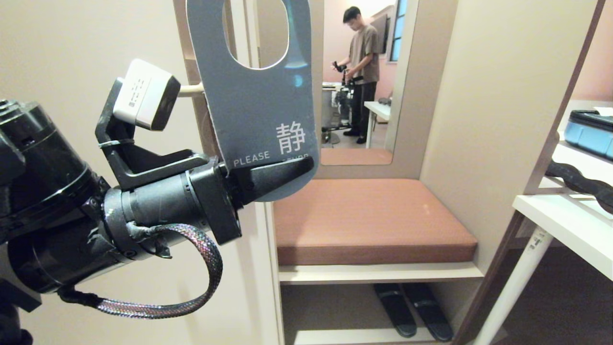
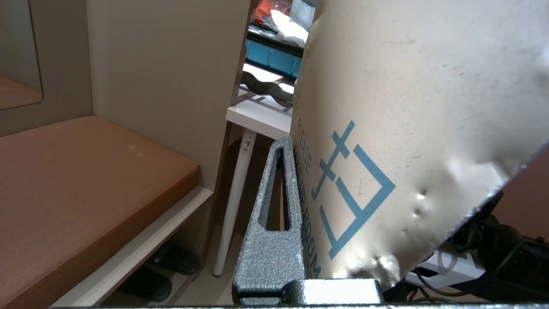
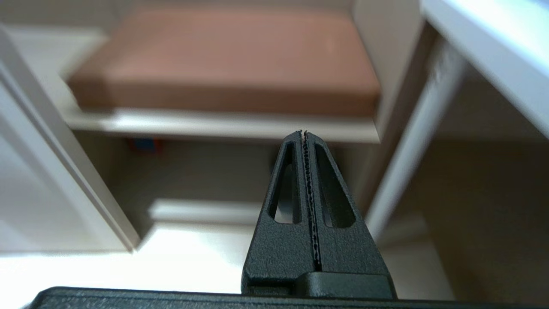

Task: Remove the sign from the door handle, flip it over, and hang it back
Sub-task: Hang the sign back with the other side facing out

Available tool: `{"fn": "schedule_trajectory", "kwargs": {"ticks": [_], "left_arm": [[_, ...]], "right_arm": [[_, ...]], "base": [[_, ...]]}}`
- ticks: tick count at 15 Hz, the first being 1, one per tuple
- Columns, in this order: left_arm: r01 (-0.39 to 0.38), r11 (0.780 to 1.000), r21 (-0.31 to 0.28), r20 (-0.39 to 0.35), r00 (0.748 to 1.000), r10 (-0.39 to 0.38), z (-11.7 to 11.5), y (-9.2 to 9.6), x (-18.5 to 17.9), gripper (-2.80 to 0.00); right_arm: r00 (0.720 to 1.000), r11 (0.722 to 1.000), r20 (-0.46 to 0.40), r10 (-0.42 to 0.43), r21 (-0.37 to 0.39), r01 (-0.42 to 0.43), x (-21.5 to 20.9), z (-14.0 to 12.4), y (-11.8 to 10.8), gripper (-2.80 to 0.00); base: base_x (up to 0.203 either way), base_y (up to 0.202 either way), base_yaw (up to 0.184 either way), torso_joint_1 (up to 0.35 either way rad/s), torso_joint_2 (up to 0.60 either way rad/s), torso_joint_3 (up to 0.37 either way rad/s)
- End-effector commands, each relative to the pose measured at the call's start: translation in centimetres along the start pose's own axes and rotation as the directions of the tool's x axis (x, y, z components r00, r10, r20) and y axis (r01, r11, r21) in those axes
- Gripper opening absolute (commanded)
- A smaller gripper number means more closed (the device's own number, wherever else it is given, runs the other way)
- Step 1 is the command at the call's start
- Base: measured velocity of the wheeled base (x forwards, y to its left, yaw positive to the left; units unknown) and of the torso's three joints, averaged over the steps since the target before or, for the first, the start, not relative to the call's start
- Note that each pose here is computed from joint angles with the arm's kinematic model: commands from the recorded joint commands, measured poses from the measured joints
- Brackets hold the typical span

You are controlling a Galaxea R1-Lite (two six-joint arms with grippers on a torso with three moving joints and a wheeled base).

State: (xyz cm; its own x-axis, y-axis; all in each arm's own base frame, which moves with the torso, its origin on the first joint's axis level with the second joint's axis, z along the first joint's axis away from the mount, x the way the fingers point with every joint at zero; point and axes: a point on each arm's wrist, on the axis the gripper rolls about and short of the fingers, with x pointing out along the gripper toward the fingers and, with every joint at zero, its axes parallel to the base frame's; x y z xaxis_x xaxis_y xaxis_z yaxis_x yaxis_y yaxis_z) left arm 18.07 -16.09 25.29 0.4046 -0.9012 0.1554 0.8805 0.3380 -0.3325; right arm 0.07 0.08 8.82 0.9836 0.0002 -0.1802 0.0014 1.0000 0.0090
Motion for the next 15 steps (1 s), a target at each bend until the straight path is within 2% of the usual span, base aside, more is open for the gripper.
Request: {"fn": "schedule_trajectory", "kwargs": {"ticks": [1,3,8,15], "left_arm": [[0.006,1.000,0.003,0.010,1.000,-0.006,0.24,-0.19,-0.17,-2.80],[0.008,1.000,0.005,0.014,1.000,-0.008,0.34,-0.31,-0.31,-2.80],[0.010,1.000,0.008,0.019,1.000,-0.010,0.39,-0.62,-0.87,-2.80],[-0.014,1.000,0.011,0.025,1.000,0.013,0.57,-0.03,-0.90,-2.80]], "right_arm": [[0.999,1.000,-0.033,-0.023,-0.004,0.023,-0.10,-0.48,-0.05,-2.80],[0.996,0.999,-0.085,-0.040,-0.010,0.039,-0.15,-1.02,-0.09,-2.80],[0.996,0.999,-0.081,-0.038,-0.006,0.038,-0.16,-1.00,-0.09,-2.80],[0.996,0.999,-0.079,-0.038,-0.006,0.038,-0.17,-1.00,-0.08,-2.80]], "base": [[0.000,0.000,0.000,0.000,0.00,0.000],[0.000,0.000,0.000,0.000,0.00,0.000],[0.000,0.000,0.000,0.000,0.00,0.000],[0.000,0.000,0.000,0.000,0.00,0.000]]}}
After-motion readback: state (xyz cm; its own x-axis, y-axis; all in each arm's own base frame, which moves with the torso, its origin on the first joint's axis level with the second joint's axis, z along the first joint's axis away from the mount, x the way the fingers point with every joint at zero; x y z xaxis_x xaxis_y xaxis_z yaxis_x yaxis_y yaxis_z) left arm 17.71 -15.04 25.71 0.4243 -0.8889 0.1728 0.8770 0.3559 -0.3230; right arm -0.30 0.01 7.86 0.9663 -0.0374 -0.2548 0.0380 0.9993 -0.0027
